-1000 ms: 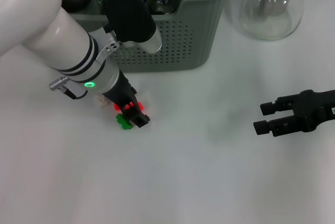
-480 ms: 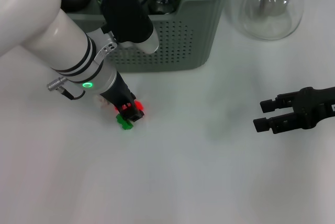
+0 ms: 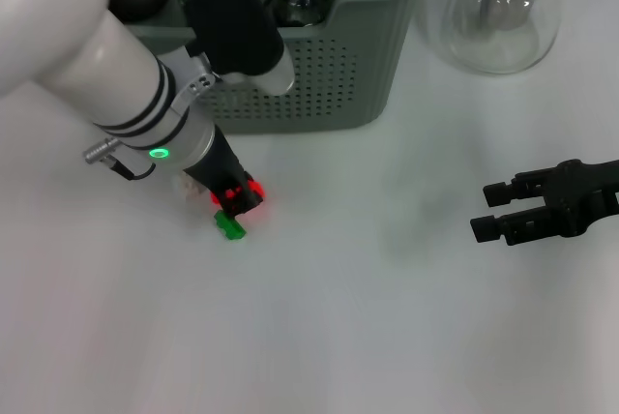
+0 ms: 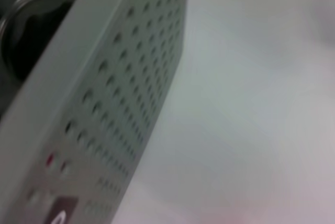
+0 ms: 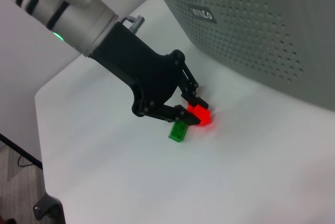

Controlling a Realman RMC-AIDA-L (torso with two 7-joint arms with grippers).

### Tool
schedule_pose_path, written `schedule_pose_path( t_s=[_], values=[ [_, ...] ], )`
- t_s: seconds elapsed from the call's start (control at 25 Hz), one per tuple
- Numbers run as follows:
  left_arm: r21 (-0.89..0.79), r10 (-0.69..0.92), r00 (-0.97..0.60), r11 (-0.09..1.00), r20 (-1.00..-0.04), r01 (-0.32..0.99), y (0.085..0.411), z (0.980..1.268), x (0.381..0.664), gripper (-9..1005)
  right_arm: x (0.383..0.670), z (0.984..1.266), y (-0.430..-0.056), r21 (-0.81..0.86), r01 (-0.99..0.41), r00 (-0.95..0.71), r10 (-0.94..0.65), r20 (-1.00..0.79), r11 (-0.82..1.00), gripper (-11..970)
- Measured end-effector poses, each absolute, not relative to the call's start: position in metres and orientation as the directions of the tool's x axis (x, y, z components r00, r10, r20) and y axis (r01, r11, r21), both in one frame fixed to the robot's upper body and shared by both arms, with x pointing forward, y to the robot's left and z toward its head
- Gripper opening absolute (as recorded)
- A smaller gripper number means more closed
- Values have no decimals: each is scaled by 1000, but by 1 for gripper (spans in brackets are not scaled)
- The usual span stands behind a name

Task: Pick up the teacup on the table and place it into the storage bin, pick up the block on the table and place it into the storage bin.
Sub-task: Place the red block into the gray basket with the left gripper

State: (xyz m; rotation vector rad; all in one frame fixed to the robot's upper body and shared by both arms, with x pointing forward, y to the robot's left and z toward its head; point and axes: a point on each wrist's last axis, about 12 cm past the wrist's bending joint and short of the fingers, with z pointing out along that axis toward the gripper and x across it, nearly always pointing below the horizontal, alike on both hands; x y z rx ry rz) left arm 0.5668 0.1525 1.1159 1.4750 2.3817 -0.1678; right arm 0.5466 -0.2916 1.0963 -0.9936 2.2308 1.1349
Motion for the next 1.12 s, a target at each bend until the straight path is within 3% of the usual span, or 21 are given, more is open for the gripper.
schedule_pose_path(
  t_s=[0.08,0.28,0.44,0.52,0.56,0.8,1.12],
  values=[
    [43,828,-410,459,-382,887,153,1130,562,183,547,1096,-292,504,-764,-642,-398,-655,404,825],
    [-141,686,-452,460,-571,877,165,1187,552,197,547,1097,-293,502,-763,-642,-398,-655,406,824],
    [-274,444,-467,432,-765,859,200,1245,557,209,548,1098,-292,501,-765,-641,-401,-655,405,824],
    [-234,322,-427,496,-845,836,224,1275,567,215,548,1098,-292,500,-766,-640,-402,-655,404,824],
    [-234,322,-427,496,-845,836,224,1275,567,217,548,1098,-292,500,-766,-640,-402,-655,404,824],
    [-83,286,-422,737,-860,670,229,1293,609,235,549,1098,-291,507,-760,-647,-399,-650,407,824],
    [24,391,-608,853,-691,521,201,1261,673,258,551,1100,-289,503,-764,-643,-404,-651,404,823]
  ],
)
